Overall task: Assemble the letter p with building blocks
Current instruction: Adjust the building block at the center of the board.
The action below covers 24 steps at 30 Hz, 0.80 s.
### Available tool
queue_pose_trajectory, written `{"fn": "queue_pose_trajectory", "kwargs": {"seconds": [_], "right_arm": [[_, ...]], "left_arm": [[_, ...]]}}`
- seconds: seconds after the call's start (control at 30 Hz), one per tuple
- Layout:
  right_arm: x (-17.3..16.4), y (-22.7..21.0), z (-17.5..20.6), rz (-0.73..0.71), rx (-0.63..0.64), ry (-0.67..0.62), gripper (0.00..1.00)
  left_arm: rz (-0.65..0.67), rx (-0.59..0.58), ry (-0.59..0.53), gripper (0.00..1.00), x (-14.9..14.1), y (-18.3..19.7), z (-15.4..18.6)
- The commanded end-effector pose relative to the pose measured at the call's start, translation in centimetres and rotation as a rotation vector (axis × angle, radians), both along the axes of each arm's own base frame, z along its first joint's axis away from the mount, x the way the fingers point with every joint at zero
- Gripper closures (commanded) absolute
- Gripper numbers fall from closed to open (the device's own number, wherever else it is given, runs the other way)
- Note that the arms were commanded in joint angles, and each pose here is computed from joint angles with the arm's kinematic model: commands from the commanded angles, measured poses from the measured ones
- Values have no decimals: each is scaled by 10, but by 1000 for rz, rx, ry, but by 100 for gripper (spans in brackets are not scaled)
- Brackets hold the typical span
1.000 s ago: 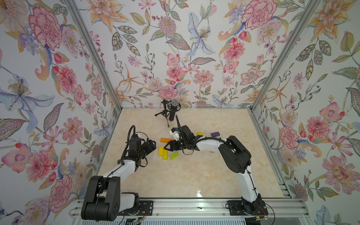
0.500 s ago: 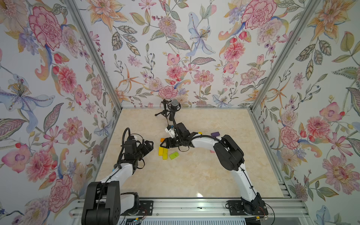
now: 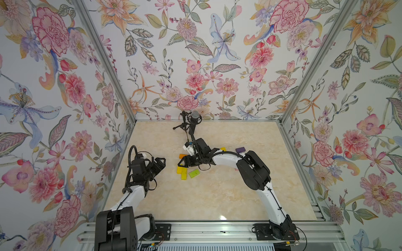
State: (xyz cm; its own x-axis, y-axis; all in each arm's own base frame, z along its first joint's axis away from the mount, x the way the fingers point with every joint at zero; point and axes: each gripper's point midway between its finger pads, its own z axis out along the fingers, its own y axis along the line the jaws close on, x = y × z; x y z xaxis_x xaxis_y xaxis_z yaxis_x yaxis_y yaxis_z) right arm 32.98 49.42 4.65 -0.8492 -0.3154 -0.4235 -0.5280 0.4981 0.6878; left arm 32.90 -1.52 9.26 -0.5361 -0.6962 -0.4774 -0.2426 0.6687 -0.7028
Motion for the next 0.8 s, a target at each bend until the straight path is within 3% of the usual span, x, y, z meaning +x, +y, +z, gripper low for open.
{"fn": "queue_pose_trajectory", "kwargs": {"seconds": [0.0,0.5,0.77], "right_arm": [[-18,-2,-21,39,-33,56,34],[-76,-9,-36,91,-106,99,33],[-60,-14,-29,39,-110,76,33]], "left_arm": [[-25,-8,15,11,-3,-2,-5],[-72,-53,31,11,-8,-13,-20],[-104,-83,29,12,-8,-19,-23]]}}
